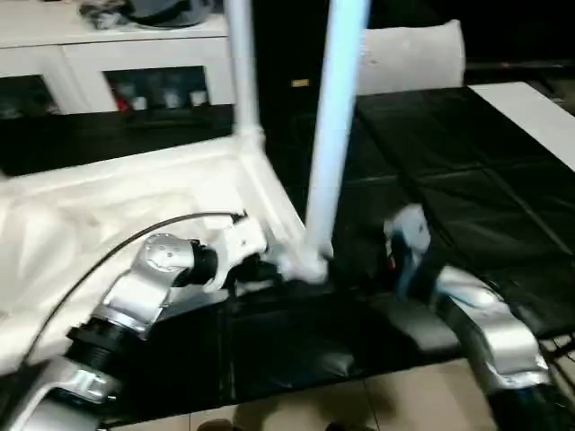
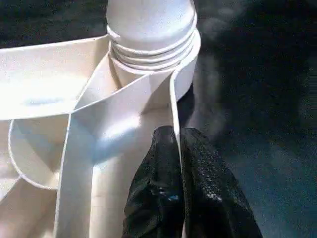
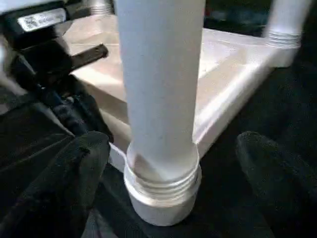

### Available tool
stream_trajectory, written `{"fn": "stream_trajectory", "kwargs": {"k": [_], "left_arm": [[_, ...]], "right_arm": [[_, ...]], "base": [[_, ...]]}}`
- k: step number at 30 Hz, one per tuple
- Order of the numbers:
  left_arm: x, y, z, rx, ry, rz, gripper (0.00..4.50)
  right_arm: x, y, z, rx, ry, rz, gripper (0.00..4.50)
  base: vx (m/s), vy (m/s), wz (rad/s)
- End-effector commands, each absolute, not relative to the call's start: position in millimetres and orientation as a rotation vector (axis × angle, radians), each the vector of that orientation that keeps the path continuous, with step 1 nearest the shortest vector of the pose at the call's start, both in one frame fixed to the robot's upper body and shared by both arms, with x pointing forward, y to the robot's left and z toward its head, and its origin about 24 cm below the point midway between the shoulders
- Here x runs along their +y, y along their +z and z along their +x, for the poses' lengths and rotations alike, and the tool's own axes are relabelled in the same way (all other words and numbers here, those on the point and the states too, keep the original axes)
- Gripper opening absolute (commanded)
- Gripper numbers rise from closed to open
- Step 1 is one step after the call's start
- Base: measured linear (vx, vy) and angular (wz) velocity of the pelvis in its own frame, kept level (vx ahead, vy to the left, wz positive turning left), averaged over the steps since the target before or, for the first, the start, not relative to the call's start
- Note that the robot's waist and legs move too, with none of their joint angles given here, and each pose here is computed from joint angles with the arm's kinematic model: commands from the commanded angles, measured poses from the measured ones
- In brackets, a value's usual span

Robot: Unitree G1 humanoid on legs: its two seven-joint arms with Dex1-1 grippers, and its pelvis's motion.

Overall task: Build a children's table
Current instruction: Rotate leg to tighten

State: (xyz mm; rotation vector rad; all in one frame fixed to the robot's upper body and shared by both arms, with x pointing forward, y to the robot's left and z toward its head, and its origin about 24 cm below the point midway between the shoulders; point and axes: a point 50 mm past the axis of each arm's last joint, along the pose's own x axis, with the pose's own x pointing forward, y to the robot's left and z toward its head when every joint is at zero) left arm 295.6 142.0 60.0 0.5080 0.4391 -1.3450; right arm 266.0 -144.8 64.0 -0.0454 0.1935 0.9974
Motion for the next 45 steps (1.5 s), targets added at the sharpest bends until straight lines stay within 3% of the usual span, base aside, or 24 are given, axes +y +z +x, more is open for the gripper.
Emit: {"fn": "stream_trajectory", "kwargs": {"k": [1, 4, 9, 22, 32, 38, 43, 45], "left_arm": [[135.7, 60.6, 291.8, 0.45, -1.475, 0.563, 0.0], [138.3, 63.6, 290.4, 0.46, -1.569, 0.576, 0.0], [135.4, 68.6, 288.2, 0.46, -1.691, 0.594, 0.0], [133.2, 68.4, 288.9, 0.459, -1.748, 0.618, 0.0], [136.4, 66.8, 289.2, 0.468, -1.74, 0.621, 0.0], [135.8, 65.7, 290.8, 0.46, -1.687, 0.594, 0.0], [132.4, 63.2, 297.5, 0.46, -1.537, 0.535, 0.0], [125.7, 63.4, 302.6, 0.446, -1.419, 0.453, 0.0]], "right_arm": [[-141.3, 71.2, 263.0, 0.189, 1.089, -0.044, 4.47], [-139.7, 74.0, 259.6, 0.211, 1.208, -0.047, 4.47], [-138.3, 72.8, 258.8, 0.258, 1.333, -0.077, 4.01], [-135.9, 74.0, 258.2, 0.324, 1.487, -0.068, 2.83], [-135.3, 72.0, 256.0, 0.35, 1.515, -0.049, 2.02], [-131.2, 68.9, 248.8, 0.355, 1.509, -0.014, 1.96], [-120.9, 65.2, 248.9, 0.327, 1.363, 0.043, 1.95], [-111.3, 59.6, 252.2, 0.338, 1.236, 0.05, 1.95]], "base": [[0.0, 0.0, 0.0], [0.0, 0.0, 0.0], [0.0, 0.0, 0.0], [0.0, 0.0, 0.0], [0.0, 0.0, 0.0], [0.0, 0.0, 0.0], [0.0, 0.0, 0.0], [0.0, 0.0, 0.0]]}}
